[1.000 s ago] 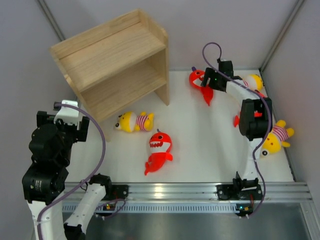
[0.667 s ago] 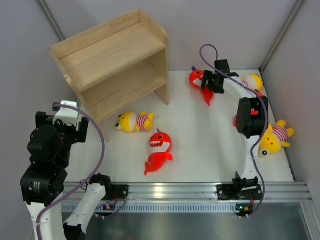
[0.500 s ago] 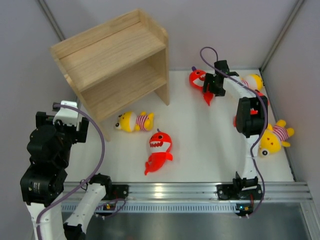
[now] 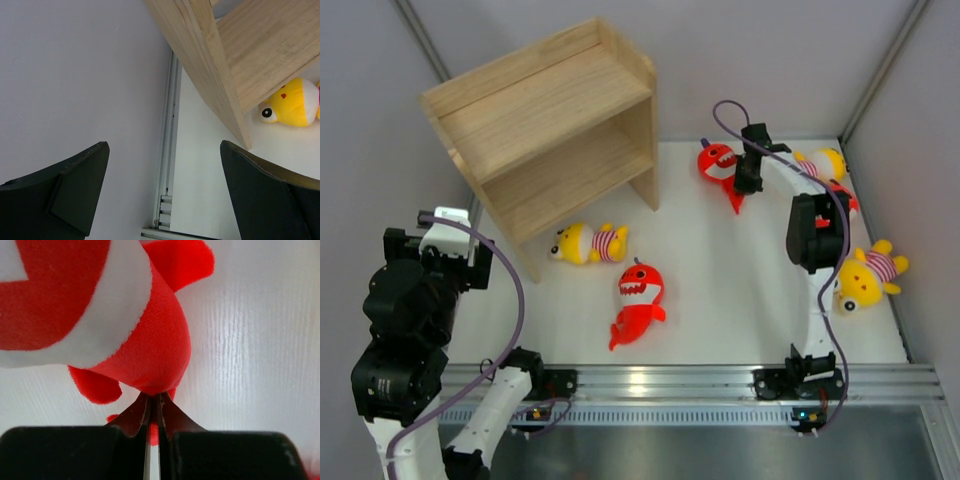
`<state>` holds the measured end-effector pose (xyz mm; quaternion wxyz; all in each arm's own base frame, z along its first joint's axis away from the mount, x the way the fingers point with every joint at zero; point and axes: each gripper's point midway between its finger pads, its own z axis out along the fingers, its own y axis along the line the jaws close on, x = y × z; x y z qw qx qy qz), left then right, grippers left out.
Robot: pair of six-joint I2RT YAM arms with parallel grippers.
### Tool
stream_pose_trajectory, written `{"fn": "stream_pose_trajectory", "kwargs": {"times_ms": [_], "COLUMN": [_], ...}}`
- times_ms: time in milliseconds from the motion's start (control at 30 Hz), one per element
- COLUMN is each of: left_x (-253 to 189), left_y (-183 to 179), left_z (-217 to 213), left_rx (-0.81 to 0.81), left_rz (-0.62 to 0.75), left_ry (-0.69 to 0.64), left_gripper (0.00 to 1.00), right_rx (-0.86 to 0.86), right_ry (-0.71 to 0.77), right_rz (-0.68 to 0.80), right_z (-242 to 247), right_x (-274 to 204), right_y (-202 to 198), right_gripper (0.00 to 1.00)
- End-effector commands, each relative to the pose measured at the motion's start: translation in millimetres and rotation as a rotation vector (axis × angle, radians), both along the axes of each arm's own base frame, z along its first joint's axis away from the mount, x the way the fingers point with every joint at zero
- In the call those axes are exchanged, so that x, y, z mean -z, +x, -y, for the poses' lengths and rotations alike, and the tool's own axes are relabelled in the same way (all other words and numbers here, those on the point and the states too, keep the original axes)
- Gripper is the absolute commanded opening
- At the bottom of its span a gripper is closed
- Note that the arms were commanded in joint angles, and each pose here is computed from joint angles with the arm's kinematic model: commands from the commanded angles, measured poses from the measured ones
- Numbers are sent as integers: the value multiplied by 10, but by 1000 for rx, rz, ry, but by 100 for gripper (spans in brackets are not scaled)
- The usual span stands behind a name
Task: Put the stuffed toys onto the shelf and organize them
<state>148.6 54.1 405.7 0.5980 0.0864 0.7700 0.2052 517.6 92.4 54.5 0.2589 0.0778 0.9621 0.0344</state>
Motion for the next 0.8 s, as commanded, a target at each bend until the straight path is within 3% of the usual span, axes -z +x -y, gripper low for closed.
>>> {"fn": "stream_pose_trajectory", "kwargs": {"times_ms": [0, 167, 433, 767], "left_x": [-67, -40, -50, 8], "left_y": [-43, -7, 19, 57], "left_z": [-35, -23, -15, 3], "left_rx": [-13, -9, -6, 2], "left_rz": [18, 4, 1, -19], "left_ry": [11, 10, 11, 10], "left_gripper": [99, 99, 99, 99], "right_rx": [5, 15, -6, -29], "right_ry": [-48, -102, -167, -43], "right_rz": [170, 422, 630, 1038], "right_z": [98, 209, 12, -567], "right_x": [-643, -1679, -2543, -4443], "right_y": [86, -36, -667, -1356], "right_gripper": [0, 0, 0, 0]}}
